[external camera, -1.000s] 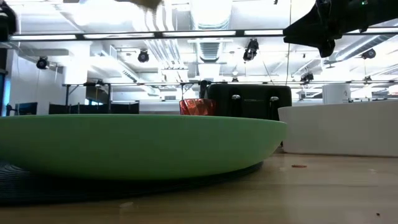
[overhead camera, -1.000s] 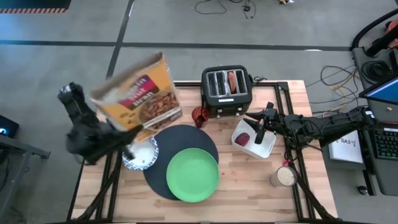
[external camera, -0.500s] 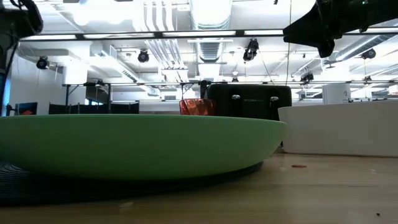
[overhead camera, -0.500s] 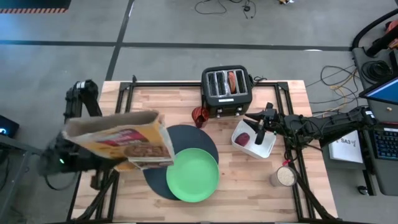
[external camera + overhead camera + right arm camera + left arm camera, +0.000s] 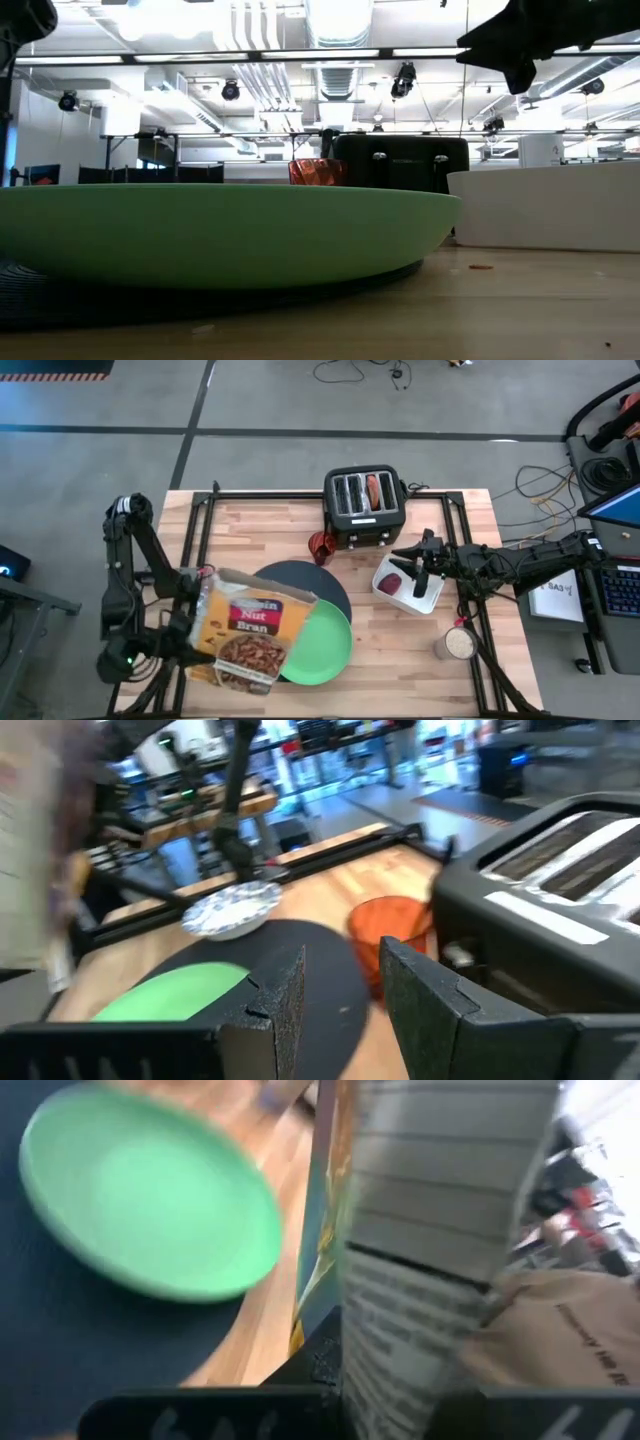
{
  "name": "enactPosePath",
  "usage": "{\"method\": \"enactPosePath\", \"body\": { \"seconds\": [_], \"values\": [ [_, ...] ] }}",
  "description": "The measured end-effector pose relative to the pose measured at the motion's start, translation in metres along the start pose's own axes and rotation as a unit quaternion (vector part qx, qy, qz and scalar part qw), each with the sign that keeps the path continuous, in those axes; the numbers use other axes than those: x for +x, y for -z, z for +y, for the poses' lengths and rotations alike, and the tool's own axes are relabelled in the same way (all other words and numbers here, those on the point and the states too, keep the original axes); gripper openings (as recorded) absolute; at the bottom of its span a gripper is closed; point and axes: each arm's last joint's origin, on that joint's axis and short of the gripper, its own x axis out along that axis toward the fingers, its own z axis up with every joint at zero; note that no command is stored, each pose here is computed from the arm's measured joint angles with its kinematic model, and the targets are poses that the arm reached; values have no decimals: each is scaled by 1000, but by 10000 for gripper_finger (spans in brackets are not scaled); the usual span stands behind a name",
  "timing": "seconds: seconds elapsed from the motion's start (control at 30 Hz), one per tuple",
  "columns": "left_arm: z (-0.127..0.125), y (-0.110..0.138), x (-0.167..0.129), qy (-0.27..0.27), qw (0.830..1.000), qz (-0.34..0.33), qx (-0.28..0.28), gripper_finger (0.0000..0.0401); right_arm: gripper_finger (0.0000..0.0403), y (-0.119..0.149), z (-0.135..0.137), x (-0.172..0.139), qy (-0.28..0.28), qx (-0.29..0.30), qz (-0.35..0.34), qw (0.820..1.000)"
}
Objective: Arrange a breakfast setting
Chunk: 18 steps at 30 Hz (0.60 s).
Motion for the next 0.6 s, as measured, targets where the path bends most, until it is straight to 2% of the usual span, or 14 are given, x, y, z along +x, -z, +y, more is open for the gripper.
{"method": "enactPosePath", "body": {
  "seconds": [0.2, 0.3, 0.37, 0.5, 0.57, 0.6],
  "values": [
    [-5, 8, 3, -11, 999, 33, -6, 0, 121, 5, 4, 5, -50, 3, 31, 998],
    [-15, 5, -1, -16, 999, 38, 5, 0, 121, 10, 5, 10, -49, 8, 49, 998],
    [-18, 0, -5, -42, 998, 37, 14, 0, 121, 13, 5, 13, -45, 10, 61, 997],
    [-15, -18, -14, -150, 987, -3, 59, 0, 121, 21, 6, 21, -35, 3, 85, 996],
    [-10, -29, -19, -238, 969, -14, 65, 0, 121, 23, 6, 25, -32, 2, 89, 996],
    [-10, -32, -22, -285, 958, 1, 46, 0, 121, 24, 7, 26, -30, 2, 89, 996]
  ]
}}
